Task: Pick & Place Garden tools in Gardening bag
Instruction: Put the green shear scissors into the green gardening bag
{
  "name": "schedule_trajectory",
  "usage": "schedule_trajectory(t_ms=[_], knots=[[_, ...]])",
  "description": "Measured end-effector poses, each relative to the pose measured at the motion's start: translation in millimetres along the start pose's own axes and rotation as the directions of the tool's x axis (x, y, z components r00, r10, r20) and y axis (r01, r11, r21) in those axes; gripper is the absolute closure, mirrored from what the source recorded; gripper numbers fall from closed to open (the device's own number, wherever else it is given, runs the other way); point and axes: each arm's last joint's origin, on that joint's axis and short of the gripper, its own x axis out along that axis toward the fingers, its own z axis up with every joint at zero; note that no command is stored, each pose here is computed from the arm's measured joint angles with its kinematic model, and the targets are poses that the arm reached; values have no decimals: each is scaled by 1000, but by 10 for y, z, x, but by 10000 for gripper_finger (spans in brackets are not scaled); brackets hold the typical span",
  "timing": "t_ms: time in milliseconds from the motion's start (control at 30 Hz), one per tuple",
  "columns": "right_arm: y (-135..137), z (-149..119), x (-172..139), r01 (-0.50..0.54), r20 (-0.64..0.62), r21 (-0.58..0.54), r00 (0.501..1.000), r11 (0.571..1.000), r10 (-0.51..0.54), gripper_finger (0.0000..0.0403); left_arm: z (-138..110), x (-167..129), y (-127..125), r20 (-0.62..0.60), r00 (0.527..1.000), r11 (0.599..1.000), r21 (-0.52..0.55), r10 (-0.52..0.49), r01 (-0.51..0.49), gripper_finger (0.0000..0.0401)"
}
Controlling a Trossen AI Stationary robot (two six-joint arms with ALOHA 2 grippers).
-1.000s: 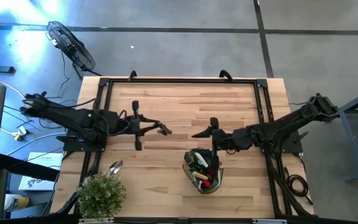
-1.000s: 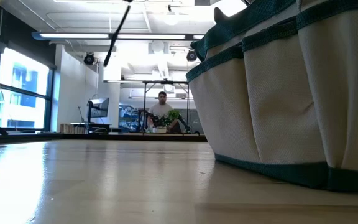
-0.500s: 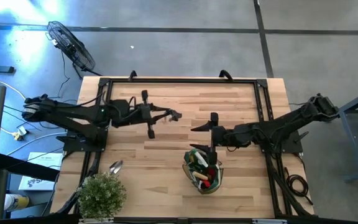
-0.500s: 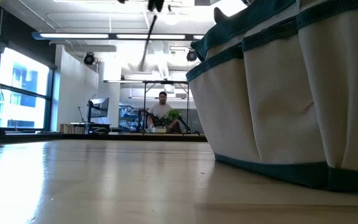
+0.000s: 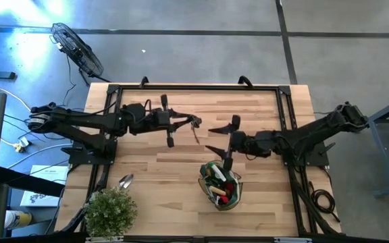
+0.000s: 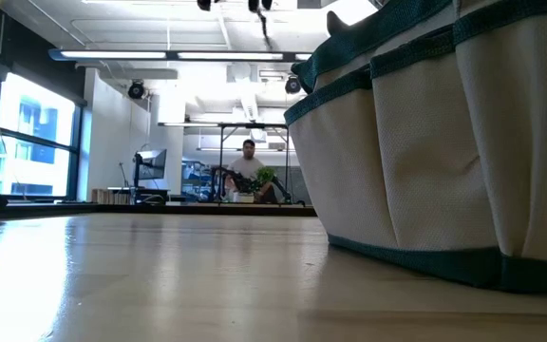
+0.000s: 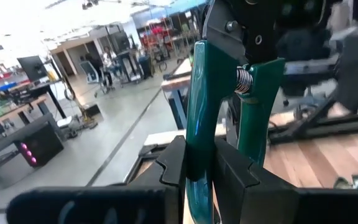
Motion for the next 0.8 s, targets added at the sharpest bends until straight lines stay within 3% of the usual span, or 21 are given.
schedule_trajectory(t_ms=[400, 667, 800], knots=[[-186, 24, 85, 54, 30, 22, 998, 998, -55, 141, 29, -1, 11, 29, 1000, 1000, 2, 11, -11, 359], [-309, 123, 138, -64, 145, 50, 988, 997, 56, 141, 51, -2, 18, 51, 999, 1000, 18, 19, -20, 359], [-355, 145, 151, -66, 171, 55, 984, 996, 56, 141, 48, -2, 18, 47, 999, 1000, 19, 21, -22, 359]])
